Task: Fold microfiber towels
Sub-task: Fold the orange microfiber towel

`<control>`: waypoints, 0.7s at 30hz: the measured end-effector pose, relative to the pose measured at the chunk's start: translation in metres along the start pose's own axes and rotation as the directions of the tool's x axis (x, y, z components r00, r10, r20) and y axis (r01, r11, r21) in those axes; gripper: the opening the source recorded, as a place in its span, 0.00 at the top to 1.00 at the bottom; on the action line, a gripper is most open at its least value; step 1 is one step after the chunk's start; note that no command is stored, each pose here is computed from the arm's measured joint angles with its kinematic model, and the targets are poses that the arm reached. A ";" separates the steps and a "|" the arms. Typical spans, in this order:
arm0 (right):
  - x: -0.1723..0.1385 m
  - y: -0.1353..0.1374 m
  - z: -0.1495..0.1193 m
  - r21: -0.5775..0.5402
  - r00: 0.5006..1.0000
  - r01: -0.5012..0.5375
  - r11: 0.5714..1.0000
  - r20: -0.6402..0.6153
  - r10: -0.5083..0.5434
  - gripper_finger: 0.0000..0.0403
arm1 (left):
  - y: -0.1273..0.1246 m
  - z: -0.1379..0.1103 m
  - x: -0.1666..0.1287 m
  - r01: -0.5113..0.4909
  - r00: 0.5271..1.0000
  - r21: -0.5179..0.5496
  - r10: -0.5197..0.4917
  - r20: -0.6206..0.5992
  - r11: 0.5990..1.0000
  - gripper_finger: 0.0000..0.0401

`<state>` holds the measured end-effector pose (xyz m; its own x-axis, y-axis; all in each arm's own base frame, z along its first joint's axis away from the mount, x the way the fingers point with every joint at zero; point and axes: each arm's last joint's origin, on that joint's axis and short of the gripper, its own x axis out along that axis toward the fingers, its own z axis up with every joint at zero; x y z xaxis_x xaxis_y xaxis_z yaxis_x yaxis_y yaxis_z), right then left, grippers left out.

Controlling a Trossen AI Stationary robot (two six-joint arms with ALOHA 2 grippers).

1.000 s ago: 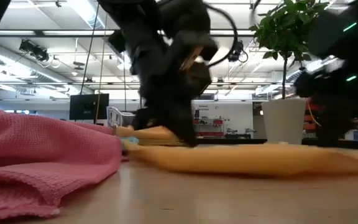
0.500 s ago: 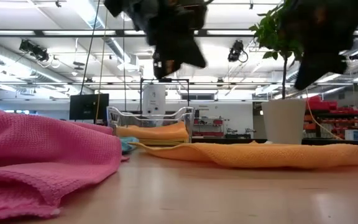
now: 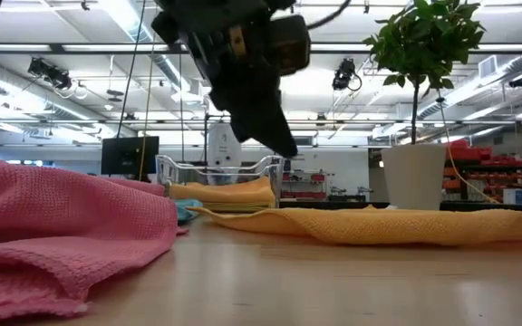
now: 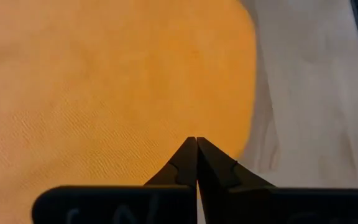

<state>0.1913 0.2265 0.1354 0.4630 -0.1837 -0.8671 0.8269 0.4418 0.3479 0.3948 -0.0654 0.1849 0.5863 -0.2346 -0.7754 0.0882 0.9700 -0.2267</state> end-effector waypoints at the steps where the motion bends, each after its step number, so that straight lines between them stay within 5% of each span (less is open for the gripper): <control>1: 0.002 0.000 0.000 0.020 1.000 0.003 1.000 0.004 -0.003 1.00 | -0.001 0.001 0.003 0.006 1.000 -0.003 -0.006 0.015 1.000 0.99; 9: 0.023 -0.009 0.038 0.003 0.994 0.095 0.995 0.057 -0.095 1.00 | -0.036 0.009 0.009 0.088 0.982 0.051 -0.096 0.160 0.995 0.99; 21: 0.053 -0.039 0.104 -0.236 0.981 0.193 0.952 0.042 -0.188 1.00 | -0.084 -0.012 0.023 -0.036 0.979 -0.117 0.058 0.193 0.992 0.98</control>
<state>0.2167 0.1080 0.1125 0.3119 -0.3000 -0.9015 0.8014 0.5927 0.0800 0.3915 -0.1526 0.1791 0.7347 -0.1608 -0.6590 -0.0280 0.9635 -0.2663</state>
